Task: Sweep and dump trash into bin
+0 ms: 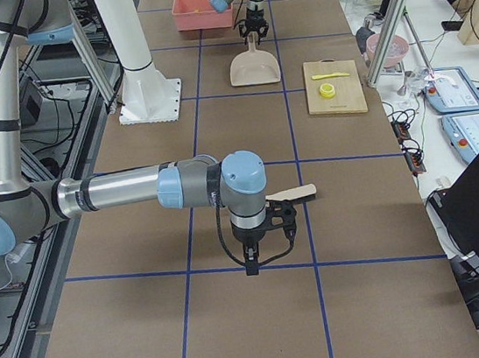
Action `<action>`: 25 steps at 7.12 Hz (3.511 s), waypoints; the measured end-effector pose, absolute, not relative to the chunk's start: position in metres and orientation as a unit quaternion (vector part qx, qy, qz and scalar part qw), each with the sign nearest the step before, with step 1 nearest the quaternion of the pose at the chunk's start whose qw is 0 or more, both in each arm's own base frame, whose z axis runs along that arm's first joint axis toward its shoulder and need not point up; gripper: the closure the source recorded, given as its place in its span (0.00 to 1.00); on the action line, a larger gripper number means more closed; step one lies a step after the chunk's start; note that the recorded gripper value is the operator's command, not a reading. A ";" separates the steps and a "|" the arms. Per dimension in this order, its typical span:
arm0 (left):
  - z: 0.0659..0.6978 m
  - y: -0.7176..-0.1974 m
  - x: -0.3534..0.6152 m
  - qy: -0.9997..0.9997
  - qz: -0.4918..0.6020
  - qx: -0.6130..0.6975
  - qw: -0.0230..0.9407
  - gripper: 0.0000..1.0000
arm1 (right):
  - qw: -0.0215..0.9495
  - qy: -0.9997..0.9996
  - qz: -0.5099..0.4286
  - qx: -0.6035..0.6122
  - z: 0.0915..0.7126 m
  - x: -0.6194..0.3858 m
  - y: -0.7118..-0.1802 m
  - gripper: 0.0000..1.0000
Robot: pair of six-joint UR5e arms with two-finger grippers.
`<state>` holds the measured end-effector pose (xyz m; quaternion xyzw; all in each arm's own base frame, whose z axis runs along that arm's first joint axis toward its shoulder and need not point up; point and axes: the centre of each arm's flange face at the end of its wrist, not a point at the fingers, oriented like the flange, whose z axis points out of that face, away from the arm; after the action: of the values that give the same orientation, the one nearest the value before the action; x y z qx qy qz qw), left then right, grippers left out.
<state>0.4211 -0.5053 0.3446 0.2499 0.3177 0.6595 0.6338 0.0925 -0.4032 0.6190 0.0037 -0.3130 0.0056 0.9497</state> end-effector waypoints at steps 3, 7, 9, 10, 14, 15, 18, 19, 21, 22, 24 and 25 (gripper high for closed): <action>0.333 -0.511 0.398 0.315 0.649 0.267 0.639 0.02 | 0.950 -0.313 0.006 0.003 0.619 0.093 -0.403 0.00; 0.332 -0.564 0.285 0.303 0.556 0.270 0.725 0.02 | 0.950 -0.311 0.013 -0.020 0.645 0.093 -0.401 0.00; 0.349 -0.591 0.210 0.307 0.441 0.225 0.813 0.02 | 0.950 -0.311 0.013 -0.020 0.645 0.093 -0.402 0.00; 0.357 -0.598 0.183 0.317 0.357 0.193 0.857 0.02 | 0.950 -0.311 0.012 -0.017 0.643 0.093 -0.403 0.00; 0.442 -0.581 0.077 0.328 0.072 0.079 0.938 0.02 | 0.949 -0.314 0.012 -0.014 0.640 0.093 -0.404 0.00; 0.473 -0.563 0.047 0.329 0.039 0.059 0.942 0.02 | 0.949 -0.314 0.012 -0.016 0.641 0.093 -0.402 0.00; 0.540 -0.513 -0.010 0.343 -0.023 0.014 0.939 0.02 | 0.949 -0.314 0.013 -0.017 0.642 0.092 -0.402 0.00; 0.560 -0.496 -0.027 0.350 -0.045 -0.001 0.936 0.02 | 0.949 -0.314 0.013 -0.017 0.642 0.092 -0.402 0.00; 0.593 -0.467 -0.055 0.356 -0.072 -0.021 0.931 0.02 | 0.949 -0.315 0.014 -0.021 0.644 0.092 -0.401 0.00; 0.602 -0.460 -0.060 0.357 -0.073 -0.026 0.931 0.02 | 0.949 -0.315 0.015 -0.023 0.645 0.092 -0.400 0.00; 0.622 -0.442 -0.067 0.358 -0.084 -0.042 0.929 0.02 | 0.949 -0.315 0.017 -0.028 0.649 0.092 -0.398 0.00; 0.628 -0.436 -0.072 0.364 -0.090 -0.044 0.926 0.02 | 0.949 -0.315 0.017 -0.028 0.649 0.092 -0.397 0.00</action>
<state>-0.0719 -0.4364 0.6281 -0.0444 0.3643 -0.0902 0.9258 0.0921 -0.3974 0.6493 -0.0276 -0.3151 0.0167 0.9485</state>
